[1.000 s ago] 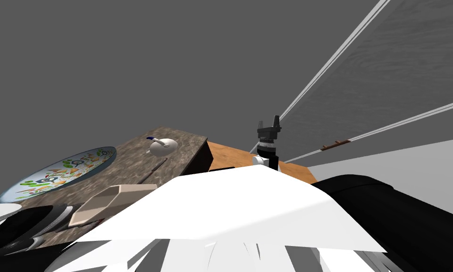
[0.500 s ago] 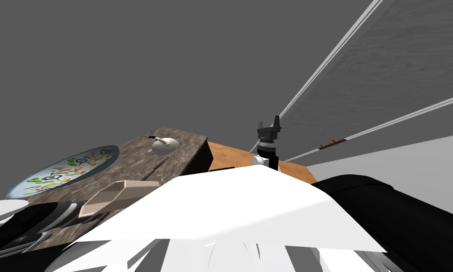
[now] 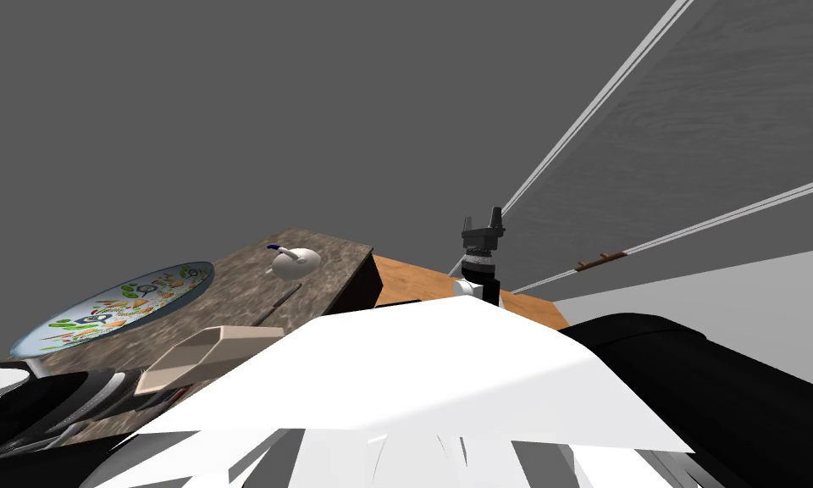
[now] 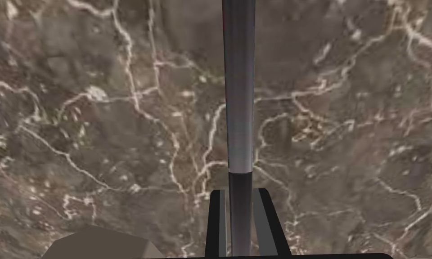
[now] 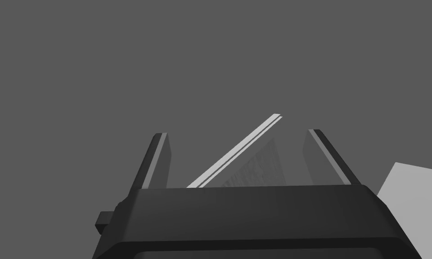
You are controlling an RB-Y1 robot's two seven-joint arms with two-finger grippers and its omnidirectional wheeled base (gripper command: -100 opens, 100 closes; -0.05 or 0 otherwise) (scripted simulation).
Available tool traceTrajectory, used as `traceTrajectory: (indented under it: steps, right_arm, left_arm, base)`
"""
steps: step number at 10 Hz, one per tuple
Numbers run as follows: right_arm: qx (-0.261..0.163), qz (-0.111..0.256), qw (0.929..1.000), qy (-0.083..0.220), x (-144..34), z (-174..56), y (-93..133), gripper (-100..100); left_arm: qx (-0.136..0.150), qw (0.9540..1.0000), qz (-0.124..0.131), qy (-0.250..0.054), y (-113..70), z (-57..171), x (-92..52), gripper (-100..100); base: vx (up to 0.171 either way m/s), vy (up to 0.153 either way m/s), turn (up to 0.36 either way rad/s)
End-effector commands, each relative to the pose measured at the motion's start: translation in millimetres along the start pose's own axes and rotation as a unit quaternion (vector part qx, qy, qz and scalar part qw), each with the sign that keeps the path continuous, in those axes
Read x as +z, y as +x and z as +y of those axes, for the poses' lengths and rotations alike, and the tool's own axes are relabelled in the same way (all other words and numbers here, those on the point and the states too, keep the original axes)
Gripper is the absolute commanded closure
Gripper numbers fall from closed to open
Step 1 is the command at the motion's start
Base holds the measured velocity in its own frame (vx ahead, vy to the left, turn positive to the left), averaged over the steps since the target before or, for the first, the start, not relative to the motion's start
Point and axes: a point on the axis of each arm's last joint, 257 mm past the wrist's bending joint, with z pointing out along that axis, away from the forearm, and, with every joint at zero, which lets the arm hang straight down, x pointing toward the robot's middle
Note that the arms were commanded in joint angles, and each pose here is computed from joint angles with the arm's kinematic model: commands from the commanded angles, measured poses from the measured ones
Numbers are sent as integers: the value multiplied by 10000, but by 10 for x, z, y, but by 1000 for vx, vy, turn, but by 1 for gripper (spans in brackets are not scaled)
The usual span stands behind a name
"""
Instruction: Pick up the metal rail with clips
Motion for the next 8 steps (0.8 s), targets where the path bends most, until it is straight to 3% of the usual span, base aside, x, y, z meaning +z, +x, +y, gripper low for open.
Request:
traceTrajectory:
  steps: [1,8]
  right_arm:
    - [0,0,10000,0,0,0,0,0]
    - [0,0,10000,-1,0,0,0,0]
  left_arm:
    - [44,10000,-5,6,89,-15,-45,100]
    - [159,9999,34,12,417,-72,-207,100]
  base:
    - [93,-18,45]
    - [77,-12,30]
